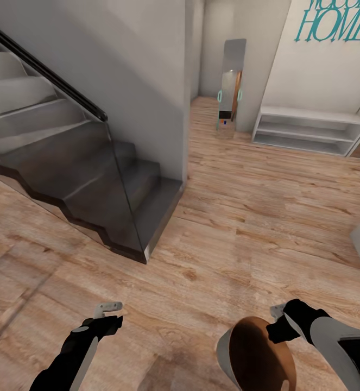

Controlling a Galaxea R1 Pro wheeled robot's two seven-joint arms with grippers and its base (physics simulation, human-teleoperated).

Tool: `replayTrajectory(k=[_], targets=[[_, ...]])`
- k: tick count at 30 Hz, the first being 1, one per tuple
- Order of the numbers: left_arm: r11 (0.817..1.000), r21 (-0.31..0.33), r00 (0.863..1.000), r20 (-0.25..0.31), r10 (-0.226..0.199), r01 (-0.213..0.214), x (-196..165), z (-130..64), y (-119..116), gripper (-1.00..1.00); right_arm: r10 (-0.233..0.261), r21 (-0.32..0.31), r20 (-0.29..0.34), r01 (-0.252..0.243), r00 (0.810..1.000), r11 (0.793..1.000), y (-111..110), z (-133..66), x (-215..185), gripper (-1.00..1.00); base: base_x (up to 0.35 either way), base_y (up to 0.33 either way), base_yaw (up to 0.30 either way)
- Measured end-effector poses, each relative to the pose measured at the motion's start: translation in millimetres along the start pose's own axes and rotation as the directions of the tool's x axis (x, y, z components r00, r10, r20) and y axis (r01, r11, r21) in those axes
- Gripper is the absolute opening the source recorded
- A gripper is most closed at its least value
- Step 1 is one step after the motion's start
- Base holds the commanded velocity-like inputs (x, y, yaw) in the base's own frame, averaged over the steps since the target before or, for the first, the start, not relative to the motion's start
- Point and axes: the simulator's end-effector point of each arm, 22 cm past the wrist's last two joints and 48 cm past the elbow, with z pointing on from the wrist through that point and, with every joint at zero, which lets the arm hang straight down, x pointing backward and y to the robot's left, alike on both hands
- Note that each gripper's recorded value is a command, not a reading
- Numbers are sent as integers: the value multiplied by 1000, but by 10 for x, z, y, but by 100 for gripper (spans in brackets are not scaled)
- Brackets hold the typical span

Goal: Put the three can of soda from the living room inside the tash can in the kitchen.

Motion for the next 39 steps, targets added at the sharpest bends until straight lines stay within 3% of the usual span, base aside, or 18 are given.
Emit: replayTrajectory(k=[2, 5, 9, 13, 15, 18, 21, 24, 25, 29, 35, 39], targets=[[1000, 1, 1000, 0, 0, 0, 0, 1, -1, 100, 3, 15, 2, -3, 1000, 1000, -23, 1, -10, -100, 0, 0, 0], [1000, 0, 1000, 4, 2, -2, -6, 2, -3, 100, 8, 88, 2, -8, 1000, 996, -161, -2, -11, -100, 0, 0, 0], [1000, -1, 1000, 25, 2, -2, -53, 1, -2, 100, -25, 156, -15, 27, 1000, 987, -292, -17, 8, -100, 0, 0, 0], [1000, -2, 999, 35, 1, -1, -73, 0, -4, 100, -24, 150, 31, 19, 999, 989, -111, -75, -268, -100, 0, 0, 0], [1000, -2, 999, 37, 2, -2, -77, -1, -6, 100, 7, 136, 49, -14, 999, 991, -47, -150, -420, -100, 0, 0, 0], [1000, -3, 999, 38, 1, -1, -78, 0, -4, 100, -35, 161, 28, 30, 999, 987, 63, -283, -600, -100, 0, 0, 0], [1000, -5, 999, 38, 1, -1, -79, -1, 1, 100, 47, 74, 48, -50, 998, 996, 345, -294, -693, -100, 0, 0, 0], [1000, -7, 999, 39, 0, 0, -85, -2, 5, 100, 133, -14, 9, -133, 991, 991, 641, -299, -663, -100, 0, 0, 0], [1000, -7, 999, 39, 0, 0, -84, -3, 6, 100, 139, -31, -30, -140, 990, 990, 717, -318, -608, -100, 0, 0, 0], [1000, -8, 999, 39, 0, 1, -84, -2, 7, 100, 163, -84, -54, -168, 985, 982, 862, -361, -616, -100, 0, 0, 0], [1000, -8, 999, 40, 0, 1, -86, -3, 7, 100, 136, -42, -62, -139, 989, 989, 837, -356, -600, -100, 0, -1, 0], [1000, -9, 999, 38, 1, -1, -80, -1, 9, 100, 149, -48, -61, -152, 987, 987, 862, -354, -606, -100, -4, -155, 0]])
